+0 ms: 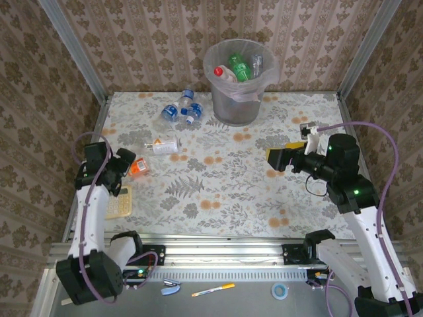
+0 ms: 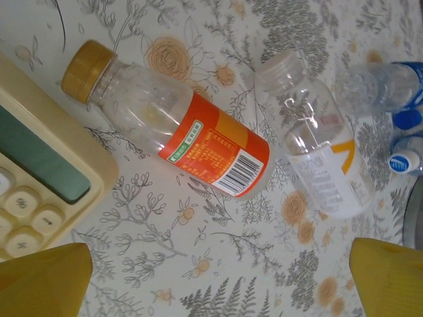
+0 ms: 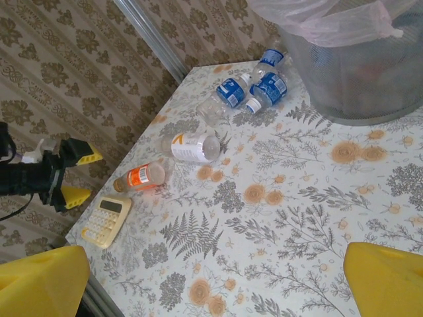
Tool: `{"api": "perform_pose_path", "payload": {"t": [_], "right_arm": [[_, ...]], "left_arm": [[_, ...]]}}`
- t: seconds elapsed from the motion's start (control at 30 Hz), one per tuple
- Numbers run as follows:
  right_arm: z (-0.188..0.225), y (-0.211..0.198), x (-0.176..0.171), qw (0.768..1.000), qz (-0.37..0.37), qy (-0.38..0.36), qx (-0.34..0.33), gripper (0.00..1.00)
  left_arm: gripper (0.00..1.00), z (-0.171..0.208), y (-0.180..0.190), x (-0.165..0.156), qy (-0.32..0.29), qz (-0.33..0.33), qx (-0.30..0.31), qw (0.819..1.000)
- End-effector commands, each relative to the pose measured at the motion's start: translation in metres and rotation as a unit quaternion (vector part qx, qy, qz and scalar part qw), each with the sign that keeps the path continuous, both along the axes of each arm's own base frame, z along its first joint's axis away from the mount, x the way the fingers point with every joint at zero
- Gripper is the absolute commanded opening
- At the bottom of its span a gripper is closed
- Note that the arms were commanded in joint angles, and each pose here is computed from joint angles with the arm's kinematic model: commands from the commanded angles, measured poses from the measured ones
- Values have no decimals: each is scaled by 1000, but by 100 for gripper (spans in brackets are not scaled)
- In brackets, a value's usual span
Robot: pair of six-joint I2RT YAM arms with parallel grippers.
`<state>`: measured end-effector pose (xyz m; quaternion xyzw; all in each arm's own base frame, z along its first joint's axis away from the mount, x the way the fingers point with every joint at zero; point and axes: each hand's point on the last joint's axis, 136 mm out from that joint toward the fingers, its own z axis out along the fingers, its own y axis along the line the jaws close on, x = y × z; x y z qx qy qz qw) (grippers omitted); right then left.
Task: Throw the plastic bottles in the bin
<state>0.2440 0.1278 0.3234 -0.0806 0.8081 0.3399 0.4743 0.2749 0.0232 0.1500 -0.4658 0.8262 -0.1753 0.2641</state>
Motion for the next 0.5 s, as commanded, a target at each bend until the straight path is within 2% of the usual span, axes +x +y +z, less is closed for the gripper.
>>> {"api": "perform_pose_path", "payload": {"t": [0.0, 0.23, 0.47], "right_arm": [[-7, 0, -7, 1000, -3, 15, 5, 100], [-19, -2, -14, 1000, -6, 31, -1, 100], [-25, -3, -18, 999, -4, 34, -7, 100]], "left_arm": [[100, -9, -6, 16, -4, 26, -71, 997], [100, -24, -2, 34, 30, 43, -92, 994], [100, -32, 3, 43, 34, 66, -102, 992]]}}
